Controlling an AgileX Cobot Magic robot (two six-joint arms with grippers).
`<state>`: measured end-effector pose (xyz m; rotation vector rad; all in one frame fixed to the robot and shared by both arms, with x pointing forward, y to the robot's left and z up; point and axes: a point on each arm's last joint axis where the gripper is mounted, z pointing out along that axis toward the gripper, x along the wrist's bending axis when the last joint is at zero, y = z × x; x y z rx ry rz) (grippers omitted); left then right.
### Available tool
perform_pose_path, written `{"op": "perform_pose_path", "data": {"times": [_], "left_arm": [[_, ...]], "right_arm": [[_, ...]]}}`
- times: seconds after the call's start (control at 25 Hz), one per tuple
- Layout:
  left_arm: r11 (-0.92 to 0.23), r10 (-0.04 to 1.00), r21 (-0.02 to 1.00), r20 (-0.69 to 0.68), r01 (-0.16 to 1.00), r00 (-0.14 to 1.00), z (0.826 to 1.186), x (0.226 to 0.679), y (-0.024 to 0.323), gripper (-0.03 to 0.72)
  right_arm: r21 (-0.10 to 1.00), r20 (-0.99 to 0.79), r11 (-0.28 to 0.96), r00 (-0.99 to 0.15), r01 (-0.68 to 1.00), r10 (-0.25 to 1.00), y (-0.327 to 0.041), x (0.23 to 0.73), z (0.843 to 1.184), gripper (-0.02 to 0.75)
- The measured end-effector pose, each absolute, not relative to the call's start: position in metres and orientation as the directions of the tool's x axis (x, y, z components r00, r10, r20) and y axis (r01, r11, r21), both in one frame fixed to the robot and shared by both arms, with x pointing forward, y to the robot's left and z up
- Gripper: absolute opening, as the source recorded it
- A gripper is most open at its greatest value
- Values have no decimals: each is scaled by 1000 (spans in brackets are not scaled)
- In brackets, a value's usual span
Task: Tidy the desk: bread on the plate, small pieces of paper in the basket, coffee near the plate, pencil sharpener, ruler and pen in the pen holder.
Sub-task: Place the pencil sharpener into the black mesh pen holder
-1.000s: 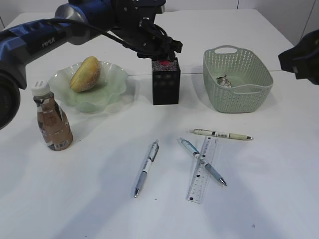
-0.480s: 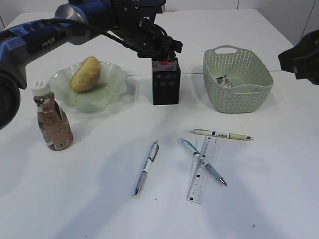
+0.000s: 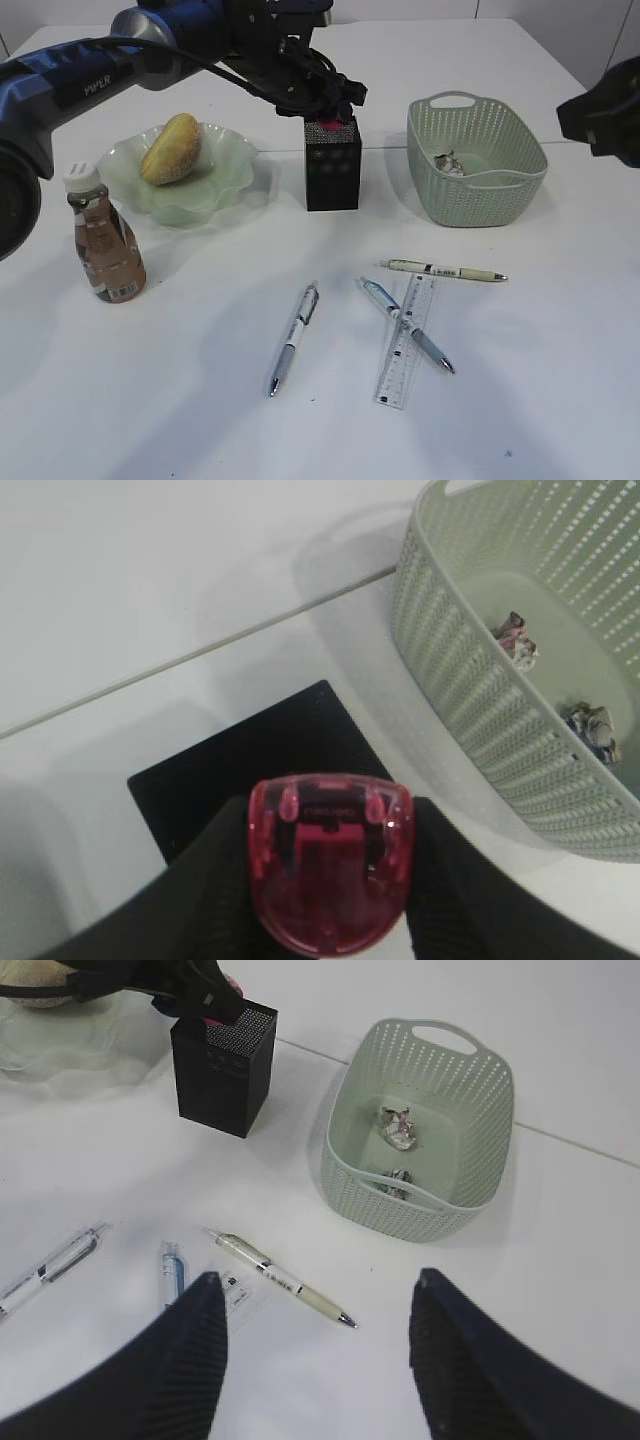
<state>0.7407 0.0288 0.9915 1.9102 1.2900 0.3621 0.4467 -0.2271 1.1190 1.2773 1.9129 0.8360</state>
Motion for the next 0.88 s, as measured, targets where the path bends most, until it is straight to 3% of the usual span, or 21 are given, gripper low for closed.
{"op": "perform_pose_path", "data": {"times": [0.88], "left_arm": [[-161,863,692,-248,703,441,989,742,39,304]], "right_arm": [[806,-185,312,-287,503,940,-227,447,1119,459]]}}
